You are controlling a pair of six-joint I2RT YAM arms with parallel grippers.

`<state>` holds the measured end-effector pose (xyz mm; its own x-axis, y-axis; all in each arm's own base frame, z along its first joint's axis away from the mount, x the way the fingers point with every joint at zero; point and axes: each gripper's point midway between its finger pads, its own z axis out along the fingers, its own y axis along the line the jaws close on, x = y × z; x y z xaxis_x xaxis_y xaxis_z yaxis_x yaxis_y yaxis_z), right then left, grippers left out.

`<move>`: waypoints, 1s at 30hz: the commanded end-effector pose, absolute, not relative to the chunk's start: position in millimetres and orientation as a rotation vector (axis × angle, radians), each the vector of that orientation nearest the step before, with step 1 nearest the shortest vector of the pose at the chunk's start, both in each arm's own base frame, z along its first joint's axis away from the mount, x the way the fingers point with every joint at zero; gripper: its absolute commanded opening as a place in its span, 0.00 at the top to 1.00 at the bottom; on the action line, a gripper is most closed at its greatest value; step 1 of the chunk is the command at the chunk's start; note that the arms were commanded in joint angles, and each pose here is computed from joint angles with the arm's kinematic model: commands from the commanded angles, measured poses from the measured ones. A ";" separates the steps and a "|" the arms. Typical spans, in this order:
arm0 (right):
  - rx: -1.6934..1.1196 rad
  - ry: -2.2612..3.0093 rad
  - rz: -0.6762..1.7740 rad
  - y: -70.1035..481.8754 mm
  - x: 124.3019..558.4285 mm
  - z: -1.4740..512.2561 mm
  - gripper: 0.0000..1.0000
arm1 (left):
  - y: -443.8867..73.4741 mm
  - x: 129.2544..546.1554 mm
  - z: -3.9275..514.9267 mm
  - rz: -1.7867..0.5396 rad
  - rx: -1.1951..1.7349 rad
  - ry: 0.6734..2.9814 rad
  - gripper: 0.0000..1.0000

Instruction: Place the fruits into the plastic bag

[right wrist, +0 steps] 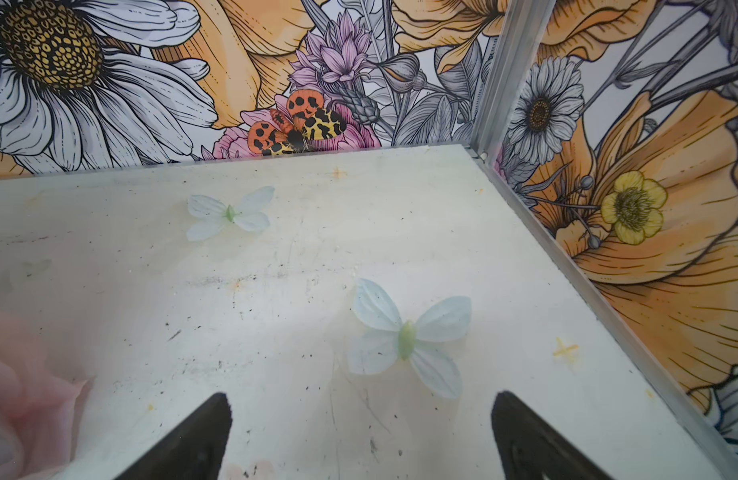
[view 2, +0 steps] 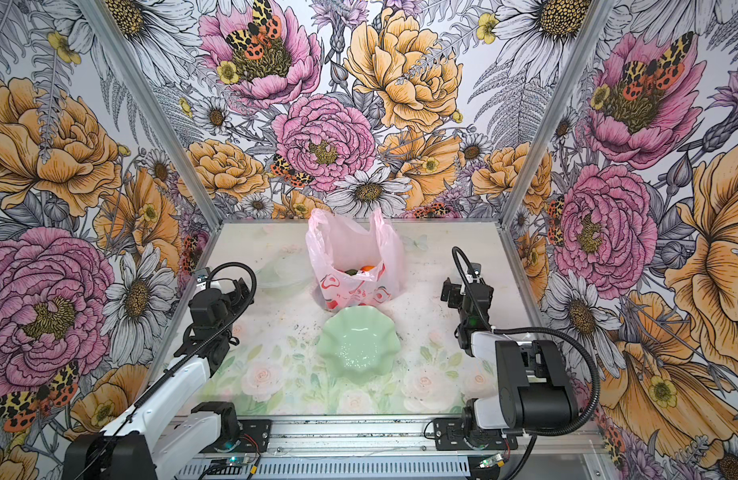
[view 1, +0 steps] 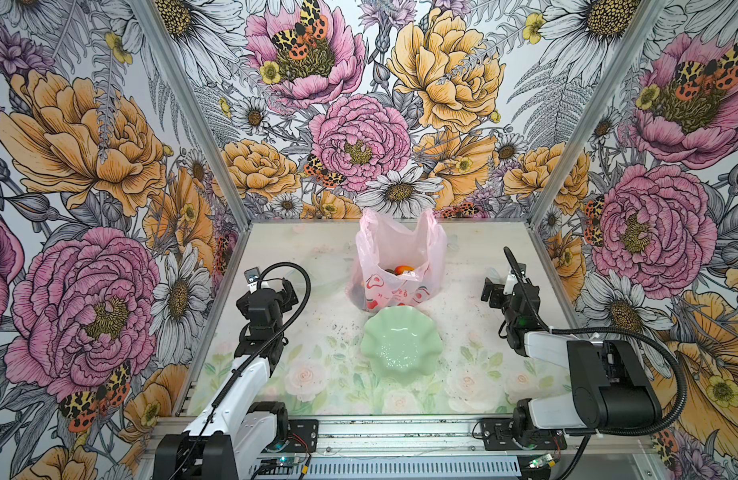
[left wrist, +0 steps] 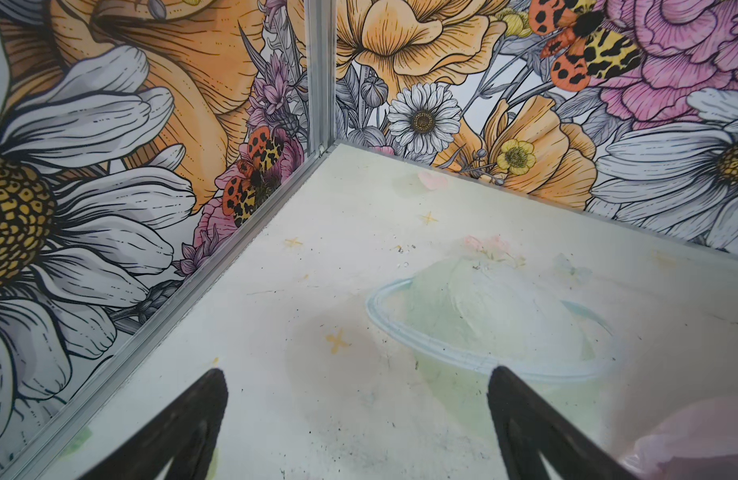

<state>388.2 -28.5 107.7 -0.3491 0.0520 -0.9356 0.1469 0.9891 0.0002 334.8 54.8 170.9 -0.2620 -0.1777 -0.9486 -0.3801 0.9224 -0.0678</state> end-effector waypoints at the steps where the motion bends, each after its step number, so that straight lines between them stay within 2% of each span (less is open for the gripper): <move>1: 0.122 1.833 -0.095 -29.2 398.2 125.8 0.01 | 61.0 342.1 180.9 0.233 -0.397 1.773 0.01; 18: 0.142 1.825 -0.090 -33.2 398.6 113.6 0.01 | 54.0 370.0 151.4 0.191 -0.362 1.771 0.01; 30: 0.141 1.830 -0.087 -33.4 398.9 112.8 0.00 | 36.1 394.4 149.2 0.140 -0.227 1.743 0.01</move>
